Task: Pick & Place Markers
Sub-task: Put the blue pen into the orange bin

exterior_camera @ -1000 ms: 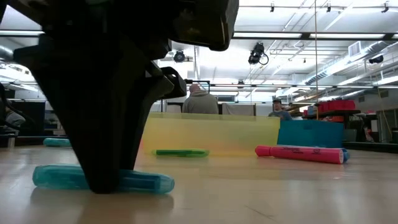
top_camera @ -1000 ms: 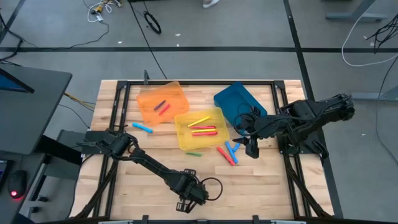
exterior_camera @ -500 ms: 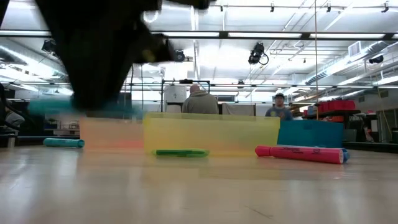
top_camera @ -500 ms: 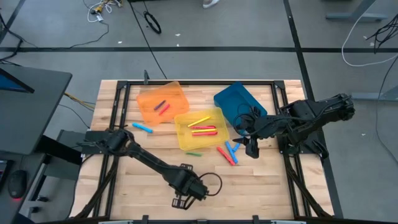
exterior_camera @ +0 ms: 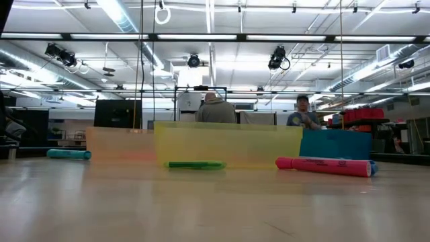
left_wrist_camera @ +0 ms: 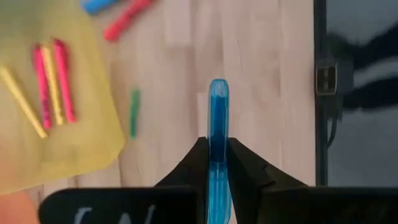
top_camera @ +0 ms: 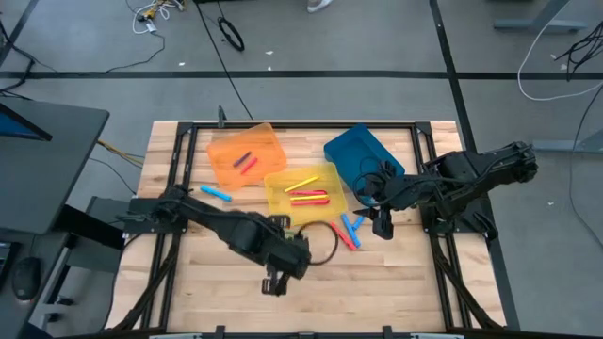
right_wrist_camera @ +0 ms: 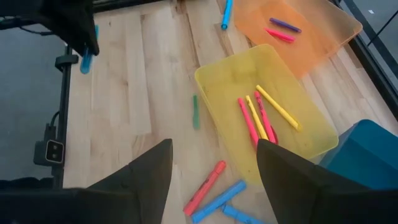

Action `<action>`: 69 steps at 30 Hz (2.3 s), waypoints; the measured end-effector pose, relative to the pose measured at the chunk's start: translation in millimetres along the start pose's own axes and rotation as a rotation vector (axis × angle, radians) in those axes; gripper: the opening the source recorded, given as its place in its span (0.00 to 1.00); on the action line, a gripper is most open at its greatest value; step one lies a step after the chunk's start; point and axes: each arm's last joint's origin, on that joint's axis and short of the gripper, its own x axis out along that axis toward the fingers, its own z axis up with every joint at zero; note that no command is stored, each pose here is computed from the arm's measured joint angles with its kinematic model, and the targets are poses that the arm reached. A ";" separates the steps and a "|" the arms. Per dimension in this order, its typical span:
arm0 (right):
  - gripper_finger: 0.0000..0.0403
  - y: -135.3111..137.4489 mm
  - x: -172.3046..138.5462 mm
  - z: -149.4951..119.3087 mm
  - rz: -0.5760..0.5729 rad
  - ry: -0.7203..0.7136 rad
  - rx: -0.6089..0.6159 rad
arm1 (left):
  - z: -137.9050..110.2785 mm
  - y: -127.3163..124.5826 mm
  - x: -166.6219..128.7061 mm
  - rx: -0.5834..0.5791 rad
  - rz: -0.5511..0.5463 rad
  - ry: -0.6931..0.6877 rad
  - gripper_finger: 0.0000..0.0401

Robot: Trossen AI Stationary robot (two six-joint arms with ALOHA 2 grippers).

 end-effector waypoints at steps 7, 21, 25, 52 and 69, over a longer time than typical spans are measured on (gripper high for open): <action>0.58 0.7 0.0 2.0 0.002 -0.023 0.014 | -4.1 24.2 -3.4 -0.158 0.085 0.043 0.09; 0.58 1.4 -0.2 5.9 0.002 -0.066 0.066 | 14.1 193.5 7.5 -0.767 0.420 -0.022 0.09; 0.58 2.6 -0.5 8.5 0.015 -0.091 0.090 | 4.3 252.1 3.5 -0.822 0.463 0.010 0.09; 0.58 2.8 -0.9 13.6 -0.006 -0.161 0.270 | -56.2 349.4 -29.1 -0.775 0.483 0.127 0.10; 0.58 -5.0 0.7 19.1 -0.064 -0.211 0.299 | -152.3 336.9 28.5 -0.835 0.466 0.168 0.10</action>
